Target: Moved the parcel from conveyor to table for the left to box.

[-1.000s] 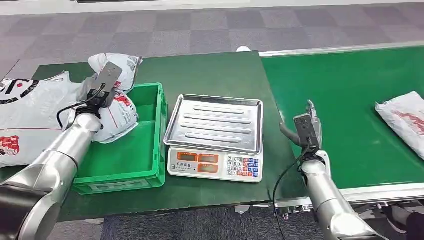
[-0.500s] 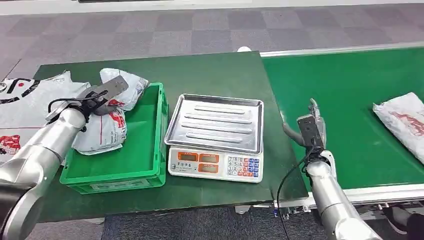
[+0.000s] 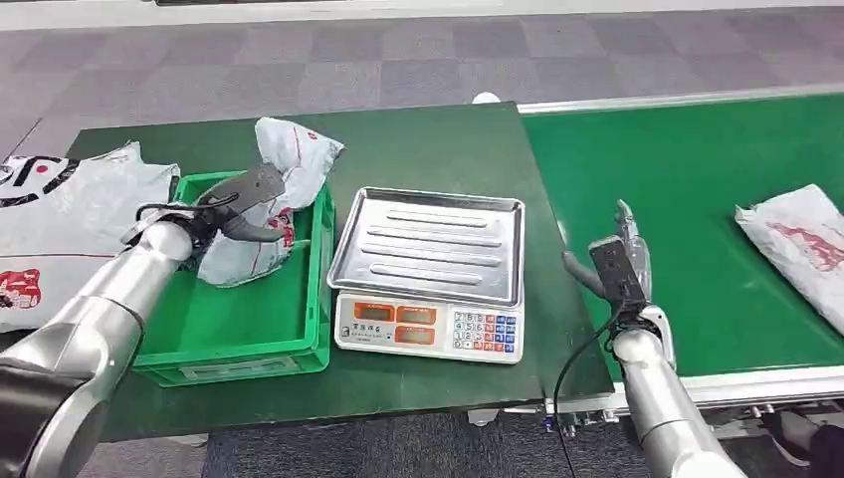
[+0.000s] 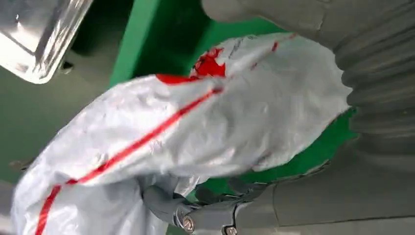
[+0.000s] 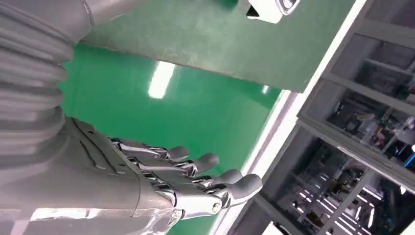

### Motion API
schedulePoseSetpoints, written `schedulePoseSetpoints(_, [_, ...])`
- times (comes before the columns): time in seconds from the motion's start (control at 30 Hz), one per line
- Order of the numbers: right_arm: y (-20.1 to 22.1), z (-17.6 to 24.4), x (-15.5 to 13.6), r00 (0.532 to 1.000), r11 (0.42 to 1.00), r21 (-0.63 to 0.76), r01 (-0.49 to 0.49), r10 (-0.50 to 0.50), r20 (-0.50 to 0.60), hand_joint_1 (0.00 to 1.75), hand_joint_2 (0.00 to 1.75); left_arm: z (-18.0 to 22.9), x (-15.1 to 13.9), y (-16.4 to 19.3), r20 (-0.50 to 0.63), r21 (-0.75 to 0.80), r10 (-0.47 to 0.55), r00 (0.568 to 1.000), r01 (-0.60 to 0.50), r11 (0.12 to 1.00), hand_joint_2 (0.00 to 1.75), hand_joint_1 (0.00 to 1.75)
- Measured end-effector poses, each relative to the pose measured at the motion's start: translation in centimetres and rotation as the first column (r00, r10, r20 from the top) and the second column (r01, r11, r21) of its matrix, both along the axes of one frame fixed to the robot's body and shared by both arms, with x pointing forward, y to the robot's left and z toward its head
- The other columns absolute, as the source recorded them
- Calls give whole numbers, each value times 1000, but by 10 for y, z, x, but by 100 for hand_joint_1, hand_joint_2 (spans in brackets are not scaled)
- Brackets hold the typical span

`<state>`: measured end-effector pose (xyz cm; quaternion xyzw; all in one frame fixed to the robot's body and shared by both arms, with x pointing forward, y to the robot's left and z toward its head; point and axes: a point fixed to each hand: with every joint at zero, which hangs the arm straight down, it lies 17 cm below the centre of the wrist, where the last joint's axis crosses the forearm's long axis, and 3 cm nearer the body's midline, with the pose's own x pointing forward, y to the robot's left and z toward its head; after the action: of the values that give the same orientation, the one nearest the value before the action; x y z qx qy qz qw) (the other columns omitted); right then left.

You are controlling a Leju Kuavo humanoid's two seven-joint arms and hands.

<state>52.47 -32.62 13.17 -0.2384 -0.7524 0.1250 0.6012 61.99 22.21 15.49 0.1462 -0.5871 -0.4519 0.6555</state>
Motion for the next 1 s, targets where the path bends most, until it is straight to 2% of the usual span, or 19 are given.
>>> schedulePoseSetpoints(0.03, [1, 0, 0, 1000, 1000, -5, -2, 2, 0, 0, 175, 3, 3, -1, 29, 33, 13, 1000, -13, 999, 175, 0])
schedulePoseSetpoints(0.2, [6, 1, 1, 1000, 1000, -11, -6, 6, 2, 0, 175, 32, 17, -8, 180, 89, 66, 981, -83, 993, 175, 0])
schedulePoseSetpoints(0.3, [9, 1, 1, 1000, 1000, -10, -3, 3, 1, 0, 175, 55, 23, -14, 306, 86, 98, 947, -130, 988, 175, 0])
schedulePoseSetpoints(0.37, [9, 0, 1, 1000, 1000, -5, 1, -1, -1, 0, 175, 75, 24, -20, 408, 64, 119, 905, -158, 985, 175, 0])
schedulePoseSetpoints(0.47, [10, 2, 1, 1000, 1000, 8, 3, -3, 10, 0, 175, 97, 12, -53, 485, -88, 104, 868, -69, 994, 175, 0])
schedulePoseSetpoints(0.57, [12, 4, 1, 1000, 1000, 16, 1, -2, 17, 0, 175, 92, 3, -73, 485, -131, 93, 870, -33, 991, 175, 0])
schedulePoseSetpoints(0.6, [13, 4, 2, 1000, 1000, 19, 0, 0, 18, 0, 175, 89, 0, -80, 471, -151, 79, 878, -9, 989, 175, 0])
schedulePoseSetpoints(0.63, [15, 5, 2, 1000, 1000, 29, -8, 8, 21, 0, 175, 85, -7, -96, 419, -226, 44, 907, 58, 972, 175, 0])
schedulePoseSetpoints(0.7, [20, 10, 6, 999, 999, 47, -24, 22, 32, 0, 175, 78, -24, -124, 323, -423, -27, 946, 170, 890, 175, 0])
schedulePoseSetpoints(0.8, [32, 21, 18, 998, 997, 64, -40, 37, 47, 0, 175, 84, -51, -158, 259, -691, -78, 963, 241, 682, 175, 0])
schedulePoseSetpoints(0.87, [42, 27, 24, 997, 996, 73, -53, 49, 52, 0, 175, 86, -60, -172, 225, -775, -93, 970, 236, 586, 175, 0])
schedulePoseSetpoints(1.0, [51, 29, 29, 997, 994, 82, -66, 62, 49, 0, 175, 85, -67, -186, 193, -825, -102, 976, 218, 521, 175, 0])
